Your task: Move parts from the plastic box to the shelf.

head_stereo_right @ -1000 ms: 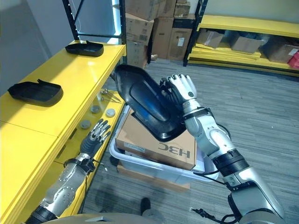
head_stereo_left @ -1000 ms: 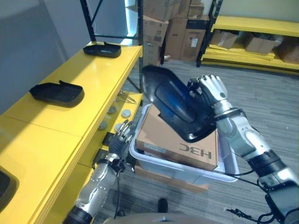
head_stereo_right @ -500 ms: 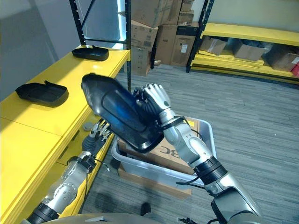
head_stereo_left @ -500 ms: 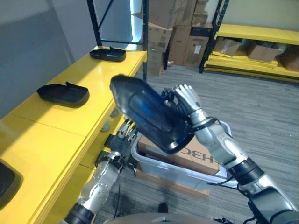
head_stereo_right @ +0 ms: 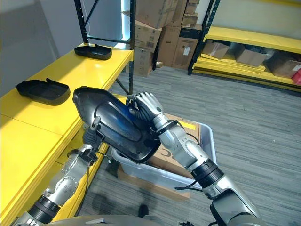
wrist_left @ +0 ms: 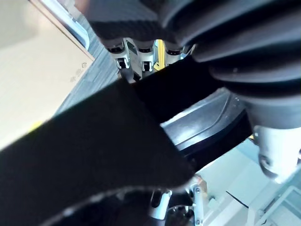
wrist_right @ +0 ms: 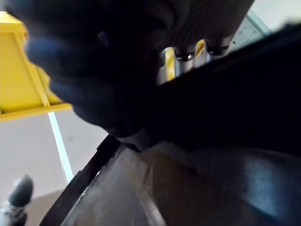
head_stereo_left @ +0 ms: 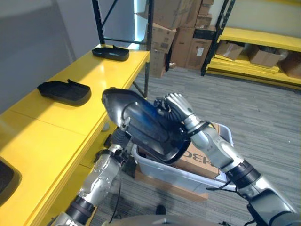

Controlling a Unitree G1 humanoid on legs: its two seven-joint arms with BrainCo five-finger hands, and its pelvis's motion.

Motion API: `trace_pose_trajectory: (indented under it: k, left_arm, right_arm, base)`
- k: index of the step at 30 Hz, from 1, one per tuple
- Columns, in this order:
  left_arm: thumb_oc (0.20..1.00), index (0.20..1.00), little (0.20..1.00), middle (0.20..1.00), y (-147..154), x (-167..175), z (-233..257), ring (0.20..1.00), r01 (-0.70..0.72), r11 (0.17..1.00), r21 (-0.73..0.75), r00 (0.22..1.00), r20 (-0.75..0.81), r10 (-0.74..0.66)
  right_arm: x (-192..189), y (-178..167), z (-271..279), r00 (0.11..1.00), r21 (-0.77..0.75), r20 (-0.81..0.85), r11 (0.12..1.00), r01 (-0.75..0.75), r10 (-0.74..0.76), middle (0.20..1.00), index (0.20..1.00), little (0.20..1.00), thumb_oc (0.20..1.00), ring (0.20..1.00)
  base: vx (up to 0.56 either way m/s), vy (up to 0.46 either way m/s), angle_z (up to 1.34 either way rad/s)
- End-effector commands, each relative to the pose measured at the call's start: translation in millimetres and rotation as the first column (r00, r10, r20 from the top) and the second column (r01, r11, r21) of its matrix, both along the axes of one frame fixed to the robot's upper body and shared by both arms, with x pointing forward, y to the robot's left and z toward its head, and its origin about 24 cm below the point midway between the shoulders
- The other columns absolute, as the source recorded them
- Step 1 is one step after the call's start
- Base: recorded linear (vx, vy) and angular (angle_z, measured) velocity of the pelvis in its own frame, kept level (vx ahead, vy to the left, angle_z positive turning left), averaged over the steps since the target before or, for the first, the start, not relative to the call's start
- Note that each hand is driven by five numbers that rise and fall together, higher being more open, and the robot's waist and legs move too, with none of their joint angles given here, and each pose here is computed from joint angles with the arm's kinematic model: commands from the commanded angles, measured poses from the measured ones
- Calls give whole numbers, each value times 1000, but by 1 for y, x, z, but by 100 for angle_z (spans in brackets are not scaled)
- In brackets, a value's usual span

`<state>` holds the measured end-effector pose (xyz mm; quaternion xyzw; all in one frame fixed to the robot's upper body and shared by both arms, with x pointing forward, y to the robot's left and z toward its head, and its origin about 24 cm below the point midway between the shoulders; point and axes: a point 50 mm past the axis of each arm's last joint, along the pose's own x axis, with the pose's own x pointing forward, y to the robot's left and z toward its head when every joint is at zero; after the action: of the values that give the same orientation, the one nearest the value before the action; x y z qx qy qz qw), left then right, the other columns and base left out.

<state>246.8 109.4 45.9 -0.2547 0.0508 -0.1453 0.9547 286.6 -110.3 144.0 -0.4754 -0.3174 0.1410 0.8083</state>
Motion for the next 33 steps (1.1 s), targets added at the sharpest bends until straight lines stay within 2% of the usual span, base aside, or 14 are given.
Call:
trace_pose_trajectory:
  k: [1, 4, 13, 15, 16, 17, 21, 23, 24, 26, 29, 31, 32, 33]
  left_arm:
    - [200, 200, 200, 200, -2, 16, 26, 200, 14, 993, 114, 986, 163, -33]
    - [200, 200, 200, 200, 5, 18, 28, 200, -23, 986, 164, 983, 186, -8]
    - [200, 200, 200, 200, 12, 21, 34, 200, -115, 977, 181, 969, 236, 70]
    - [200, 200, 200, 200, 21, 22, 41, 200, -193, 948, 254, 946, 304, 111]
    - [200, 200, 200, 200, 30, 22, 45, 200, -274, 910, 313, 920, 360, 153]
    - [200, 200, 200, 200, 29, 22, 45, 200, -274, 909, 313, 921, 359, 153]
    - [200, 200, 200, 200, 53, 21, 56, 200, -429, 816, 387, 859, 455, 236]
    - [200, 200, 200, 200, 61, 19, 62, 200, -488, 758, 433, 826, 510, 241]
    - [200, 200, 200, 200, 70, 17, 68, 200, -543, 697, 469, 792, 563, 238]
    - [200, 200, 200, 200, 78, 13, 73, 200, -600, 620, 506, 754, 617, 226]
    - [200, 200, 200, 200, 86, 11, 83, 200, -692, 462, 554, 678, 719, 154]
    - [200, 200, 200, 200, 87, 11, 91, 200, -721, 434, 541, 642, 757, 122]
    - [200, 200, 200, 200, 86, 11, 96, 200, -726, 438, 530, 625, 774, 101]
    - [200, 200, 200, 200, 86, 11, 99, 200, -724, 444, 528, 621, 779, 85]
  right_arm:
    - [-13, 21, 42, 979, 178, 107, 966, -189, 172, 200, 200, 200, 200, 200]
    - [-32, 37, 43, 939, 326, 38, 884, -334, 341, 200, 200, 200, 200, 200]
    - [-46, 50, 32, 884, 402, -46, 819, -409, 464, 200, 200, 200, 200, 200]
    - [-50, 48, 24, 873, 465, -82, 793, -393, 480, 200, 200, 200, 200, 200]
    - [-52, 43, 20, 879, 519, -89, 775, -361, 469, 1000, 1000, 1000, 1000, 1000]
    - [-52, 43, 20, 879, 520, -89, 775, -360, 469, 1000, 1000, 1000, 1000, 1000]
    - [-40, 8, 17, 960, 611, -77, 774, -169, 270, 1000, 1000, 1000, 1000, 1000]
    - [-35, -11, 8, 977, 659, -118, 750, -58, 179, 1000, 1000, 1000, 1000, 1000]
    - [-31, -30, -6, 977, 685, -190, 726, 59, 100, 1000, 1000, 1000, 1000, 1000]
    - [-31, -51, -18, 972, 689, -236, 705, 166, 1, 1000, 1000, 1000, 1000, 1000]
    - [-33, -78, -48, 929, 688, -354, 644, 336, -107, 1000, 1000, 1000, 1000, 1000]
    - [-36, -89, -76, 870, 656, -480, 614, 439, -109, 1000, 1000, 1000, 1000, 1000]
    - [-41, -92, -102, 801, 627, -595, 585, 514, -66, 1000, 1000, 1000, 1000, 1000]
    - [-43, -96, -118, 748, 578, -661, 598, 555, -56, 1000, 1000, 1000, 1000, 1000]
  base:
    - [0, 0, 0]
    - [-6, 10, 0]
    - [-4, 1, -1]
    - [-23, 13, -1]
    - [-31, 20, -1]
    - [-36, 33, -2]
    - [-5, 8, 0]
    - [1, 5, -3]
    - [0, 0, 0]
    - [0, 0, 0]
    - [19, -34, -3]
    - [0, -52, -1]
    - [-6, -64, -1]
    - [-5, -65, 0]
